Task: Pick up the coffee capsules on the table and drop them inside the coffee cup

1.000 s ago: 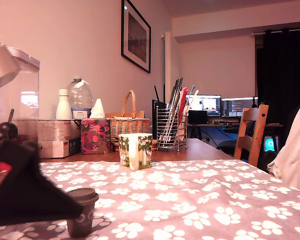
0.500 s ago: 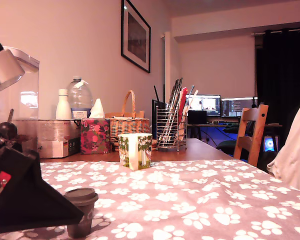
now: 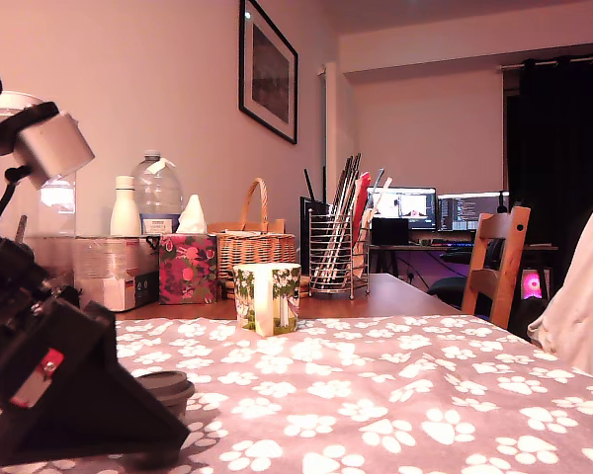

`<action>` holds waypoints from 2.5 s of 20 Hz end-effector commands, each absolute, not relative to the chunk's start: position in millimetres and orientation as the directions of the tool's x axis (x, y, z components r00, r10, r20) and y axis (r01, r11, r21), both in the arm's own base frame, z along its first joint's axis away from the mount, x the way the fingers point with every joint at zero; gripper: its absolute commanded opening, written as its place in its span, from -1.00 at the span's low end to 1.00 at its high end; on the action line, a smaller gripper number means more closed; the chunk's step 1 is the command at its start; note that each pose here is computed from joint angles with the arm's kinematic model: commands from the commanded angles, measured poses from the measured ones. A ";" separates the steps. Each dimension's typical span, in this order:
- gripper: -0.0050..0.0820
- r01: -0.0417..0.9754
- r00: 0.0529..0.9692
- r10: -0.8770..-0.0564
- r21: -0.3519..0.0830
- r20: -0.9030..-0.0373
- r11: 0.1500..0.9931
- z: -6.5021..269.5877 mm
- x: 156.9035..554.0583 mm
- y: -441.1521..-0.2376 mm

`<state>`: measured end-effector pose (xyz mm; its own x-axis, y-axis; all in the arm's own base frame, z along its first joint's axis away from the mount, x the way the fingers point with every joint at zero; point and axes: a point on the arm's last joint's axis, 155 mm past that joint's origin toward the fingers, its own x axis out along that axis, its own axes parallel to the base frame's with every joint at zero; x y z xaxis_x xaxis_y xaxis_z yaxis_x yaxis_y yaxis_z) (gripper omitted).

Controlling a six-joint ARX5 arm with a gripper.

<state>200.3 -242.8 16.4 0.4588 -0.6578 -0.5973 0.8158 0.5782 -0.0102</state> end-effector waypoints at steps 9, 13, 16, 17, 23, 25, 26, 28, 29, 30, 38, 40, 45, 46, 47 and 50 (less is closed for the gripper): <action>-0.35 0.820 0.457 -0.659 -0.004 -0.597 0.572 17.0 201.5 -245.1; -0.36 0.820 0.457 -0.659 -0.005 -0.597 0.573 16.9 201.5 -245.0; -0.48 0.820 0.458 -0.659 -0.004 -0.596 0.572 17.1 201.6 -245.1; -0.48 0.820 0.459 -0.659 -0.004 -0.596 0.573 17.3 201.9 -245.0; -0.56 0.817 0.473 -0.669 0.002 -0.574 0.576 23.0 205.7 -247.0; -0.64 0.810 0.487 -0.667 0.008 -0.564 0.586 25.6 209.6 -246.2; -0.66 0.808 0.492 -0.666 0.008 -0.561 0.589 26.4 211.0 -245.7; -0.67 0.803 0.501 -0.667 0.010 -0.552 0.595 28.5 213.7 -245.2; -0.67 0.799 0.510 -0.667 0.012 -0.543 0.601 30.8 216.4 -245.0; -0.67 0.791 0.525 -0.664 0.018 -0.532 0.611 33.7 220.1 -244.2; -0.67 0.715 0.637 -0.660 -0.015 -0.399 0.699 67.4 254.3 -235.6; -0.67 0.691 0.668 -0.648 -0.019 -0.366 0.723 75.6 264.3 -229.6; -0.67 0.605 0.753 -0.589 -0.042 -0.294 0.795 93.7 292.5 -203.7; -0.67 0.589 0.766 -0.578 -0.052 -0.281 0.806 96.9 297.2 -198.5; -0.67 0.578 0.777 -0.569 -0.053 -0.268 0.814 100.3 301.5 -193.5; -0.67 0.553 0.798 -0.558 -0.090 -0.227 0.828 110.4 310.9 -182.3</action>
<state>308.3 -181.7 106.7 0.7975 -0.5531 -0.2409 0.5521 0.8301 -0.0780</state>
